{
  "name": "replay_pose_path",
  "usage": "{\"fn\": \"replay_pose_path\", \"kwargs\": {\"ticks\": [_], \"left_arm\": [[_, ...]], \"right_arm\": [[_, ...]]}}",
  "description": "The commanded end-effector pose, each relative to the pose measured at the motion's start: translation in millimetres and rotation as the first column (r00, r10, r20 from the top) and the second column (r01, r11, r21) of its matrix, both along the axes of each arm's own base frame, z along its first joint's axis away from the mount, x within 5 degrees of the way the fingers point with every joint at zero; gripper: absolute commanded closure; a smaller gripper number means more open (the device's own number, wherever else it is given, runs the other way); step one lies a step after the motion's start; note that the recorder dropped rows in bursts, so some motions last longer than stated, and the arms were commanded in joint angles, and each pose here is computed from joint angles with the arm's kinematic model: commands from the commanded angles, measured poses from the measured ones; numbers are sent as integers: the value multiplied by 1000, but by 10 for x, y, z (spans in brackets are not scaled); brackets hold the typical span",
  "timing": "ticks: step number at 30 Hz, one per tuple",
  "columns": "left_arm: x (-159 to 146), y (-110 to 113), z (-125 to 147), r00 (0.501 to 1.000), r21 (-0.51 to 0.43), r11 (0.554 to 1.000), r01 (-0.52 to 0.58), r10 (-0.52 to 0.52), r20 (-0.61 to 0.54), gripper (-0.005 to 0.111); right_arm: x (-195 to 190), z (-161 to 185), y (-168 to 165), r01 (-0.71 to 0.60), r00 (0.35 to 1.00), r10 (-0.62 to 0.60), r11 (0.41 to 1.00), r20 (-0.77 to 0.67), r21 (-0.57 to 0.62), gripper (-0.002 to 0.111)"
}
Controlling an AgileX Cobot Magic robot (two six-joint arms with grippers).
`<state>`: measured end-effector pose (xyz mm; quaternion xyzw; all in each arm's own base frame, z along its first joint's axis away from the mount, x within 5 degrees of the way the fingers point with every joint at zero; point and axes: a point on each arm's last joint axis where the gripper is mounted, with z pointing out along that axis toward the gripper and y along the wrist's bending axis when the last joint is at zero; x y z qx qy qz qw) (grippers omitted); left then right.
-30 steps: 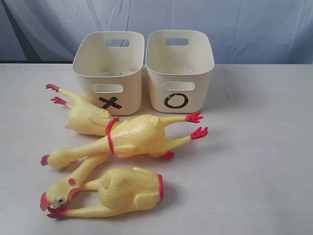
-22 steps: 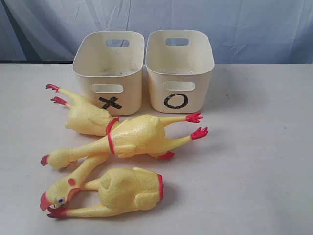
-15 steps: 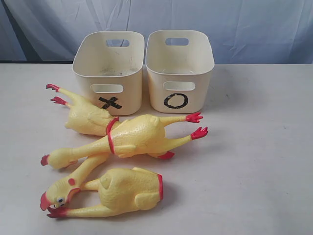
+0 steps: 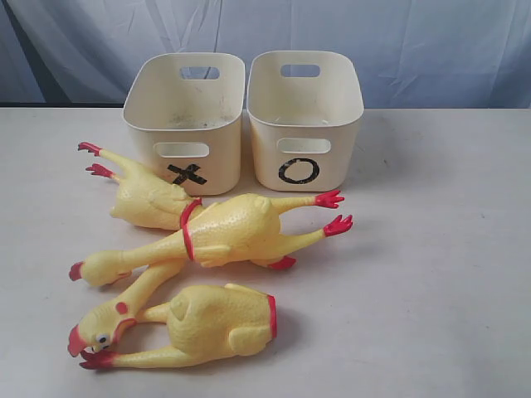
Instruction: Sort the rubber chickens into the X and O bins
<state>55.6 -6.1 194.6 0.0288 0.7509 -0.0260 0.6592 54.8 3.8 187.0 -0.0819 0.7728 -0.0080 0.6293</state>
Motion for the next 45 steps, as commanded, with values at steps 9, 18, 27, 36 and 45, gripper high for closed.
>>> {"fn": "replay_pose_path", "kwargs": {"ticks": [9, 18, 27, 36, 45], "left_arm": [[-1, -1, -6, 1000, 0, 1000, 3, -3, 6, 107], [-1, -1, -6, 1000, 0, 1000, 3, -3, 6, 107], [-1, 0, -4, 1000, 0, 1000, 2, -2, 8, 107], [3, 0, 36, 999, -58, 998, -3, 5, 48, 107], [4, 55, 206, 974, -364, 931, -21, 100, 201, 107]], "right_arm": [[-2, 1, 2, -3, 1000, 4, 1000, 10, -3, 108], [-2, 1, 2, -3, 1000, 4, 1000, 10, -3, 108], [-2, 1, 2, -3, 1000, 4, 1000, 10, -3, 108], [-2, 1, 1, -3, 1000, 3, 1000, 10, -5, 108], [-2, 1, 1, -3, 1000, 3, 1000, 10, -5, 108]]}}
